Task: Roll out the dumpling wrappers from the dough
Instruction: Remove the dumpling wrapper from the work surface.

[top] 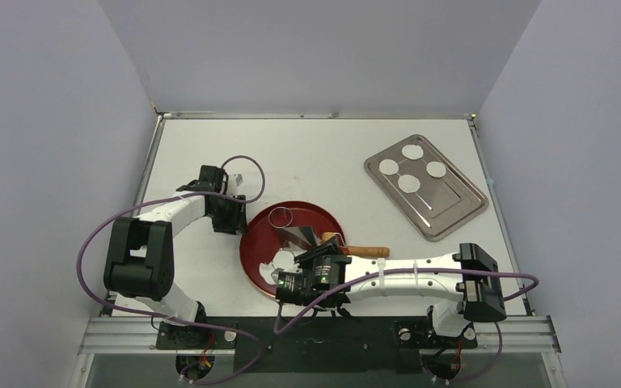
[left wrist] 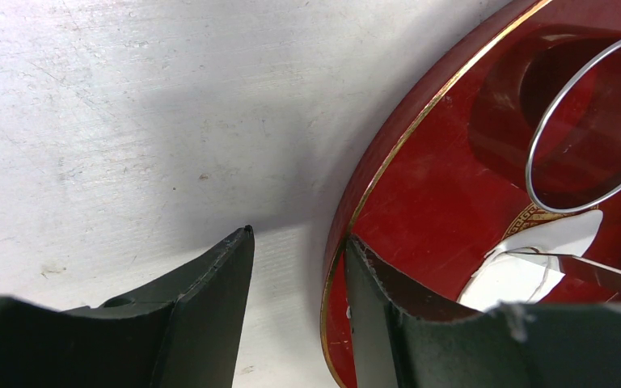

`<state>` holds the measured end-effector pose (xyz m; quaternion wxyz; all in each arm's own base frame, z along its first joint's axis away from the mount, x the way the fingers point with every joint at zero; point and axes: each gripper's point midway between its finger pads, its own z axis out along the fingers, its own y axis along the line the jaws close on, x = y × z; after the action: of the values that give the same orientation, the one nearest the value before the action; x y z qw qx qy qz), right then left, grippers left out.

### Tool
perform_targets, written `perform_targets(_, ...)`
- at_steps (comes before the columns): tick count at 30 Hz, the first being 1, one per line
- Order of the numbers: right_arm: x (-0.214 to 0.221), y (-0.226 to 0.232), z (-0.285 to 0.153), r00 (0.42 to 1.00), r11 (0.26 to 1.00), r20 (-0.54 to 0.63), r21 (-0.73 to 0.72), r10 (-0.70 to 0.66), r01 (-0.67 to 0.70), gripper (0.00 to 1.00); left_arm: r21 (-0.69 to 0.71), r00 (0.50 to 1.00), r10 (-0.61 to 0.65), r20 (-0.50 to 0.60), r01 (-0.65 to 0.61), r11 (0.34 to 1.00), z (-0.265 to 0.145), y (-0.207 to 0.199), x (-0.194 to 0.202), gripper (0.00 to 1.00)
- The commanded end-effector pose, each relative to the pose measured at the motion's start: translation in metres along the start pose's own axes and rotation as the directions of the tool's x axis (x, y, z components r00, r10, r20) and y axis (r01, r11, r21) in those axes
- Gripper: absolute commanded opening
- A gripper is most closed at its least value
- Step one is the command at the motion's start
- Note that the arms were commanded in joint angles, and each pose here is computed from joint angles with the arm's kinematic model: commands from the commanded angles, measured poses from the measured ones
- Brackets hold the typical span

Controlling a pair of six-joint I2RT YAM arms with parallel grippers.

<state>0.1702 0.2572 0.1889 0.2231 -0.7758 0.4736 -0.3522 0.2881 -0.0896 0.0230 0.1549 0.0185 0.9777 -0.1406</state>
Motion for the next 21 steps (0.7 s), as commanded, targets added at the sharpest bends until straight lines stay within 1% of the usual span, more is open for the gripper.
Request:
perform_targets(1,0.032,-0.013,-0.003,0.996,0.997,-0.068,0.059,0.056,-0.052,0.00,-0.006,0.996,0.027,0.086,-0.026,1.000,-0.009,-0.002,-0.023,0.42)
perform_targets(3,0.024,-0.010,-0.009,0.998,0.997,-0.049,0.072,0.030,-0.027,0.00,-0.004,0.996,0.028,0.087,-0.028,1.000,-0.009,-0.002,-0.023,0.42)
perform_targets(7,0.025,-0.017,-0.006,0.992,0.991,-0.080,0.096,0.099,-0.092,0.00,-0.004,0.996,0.026,0.087,-0.026,1.000,-0.009,-0.002,-0.024,0.42)
perform_targets(10,0.024,-0.021,-0.007,0.988,0.987,-0.075,0.101,0.133,-0.125,0.00,-0.005,0.996,0.028,0.089,-0.027,1.000,-0.010,-0.002,-0.024,0.42)
perform_targets(16,0.031,-0.016,-0.012,0.993,0.992,-0.078,0.102,0.084,-0.076,0.00,-0.004,0.996,0.027,0.090,-0.026,1.000,-0.011,-0.003,-0.024,0.42)
perform_targets(21,0.035,-0.015,-0.013,0.991,0.990,-0.080,0.105,0.103,-0.094,0.00,-0.003,0.995,0.028,0.093,-0.027,1.000,-0.012,-0.003,-0.025,0.42)
